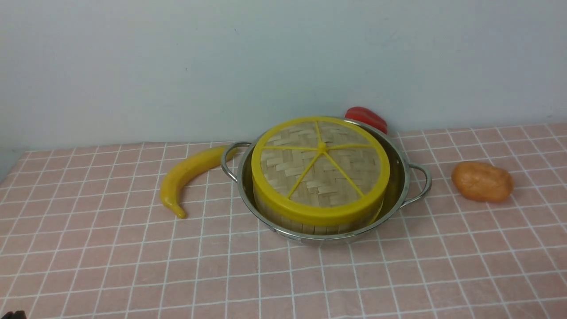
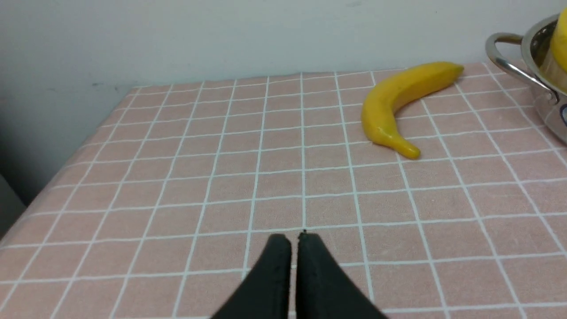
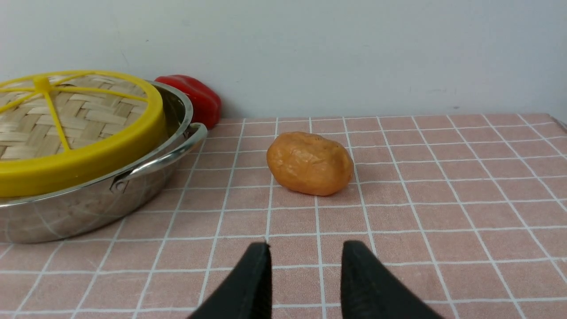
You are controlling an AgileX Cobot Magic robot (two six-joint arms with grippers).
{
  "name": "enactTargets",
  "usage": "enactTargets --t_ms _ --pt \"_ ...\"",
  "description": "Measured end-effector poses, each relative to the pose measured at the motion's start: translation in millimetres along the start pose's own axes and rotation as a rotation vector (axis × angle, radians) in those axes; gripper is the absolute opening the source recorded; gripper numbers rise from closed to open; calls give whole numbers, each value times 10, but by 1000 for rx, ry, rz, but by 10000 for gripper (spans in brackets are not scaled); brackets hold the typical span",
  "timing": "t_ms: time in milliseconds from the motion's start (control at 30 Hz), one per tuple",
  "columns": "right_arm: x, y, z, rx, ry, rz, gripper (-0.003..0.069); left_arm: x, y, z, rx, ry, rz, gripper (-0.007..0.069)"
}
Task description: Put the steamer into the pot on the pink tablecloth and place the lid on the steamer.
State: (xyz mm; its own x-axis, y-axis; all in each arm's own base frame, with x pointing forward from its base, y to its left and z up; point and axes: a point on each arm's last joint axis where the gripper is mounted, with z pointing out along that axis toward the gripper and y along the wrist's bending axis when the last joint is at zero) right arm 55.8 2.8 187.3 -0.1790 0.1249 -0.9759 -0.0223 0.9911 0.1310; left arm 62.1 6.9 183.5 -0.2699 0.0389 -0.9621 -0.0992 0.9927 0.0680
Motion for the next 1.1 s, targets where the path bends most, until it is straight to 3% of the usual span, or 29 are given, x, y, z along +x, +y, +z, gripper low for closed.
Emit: enactTargets --t_ms 1100 --pt "0 0 0 0 0 0 242 41 -8 -75 3 -22 -3 75"
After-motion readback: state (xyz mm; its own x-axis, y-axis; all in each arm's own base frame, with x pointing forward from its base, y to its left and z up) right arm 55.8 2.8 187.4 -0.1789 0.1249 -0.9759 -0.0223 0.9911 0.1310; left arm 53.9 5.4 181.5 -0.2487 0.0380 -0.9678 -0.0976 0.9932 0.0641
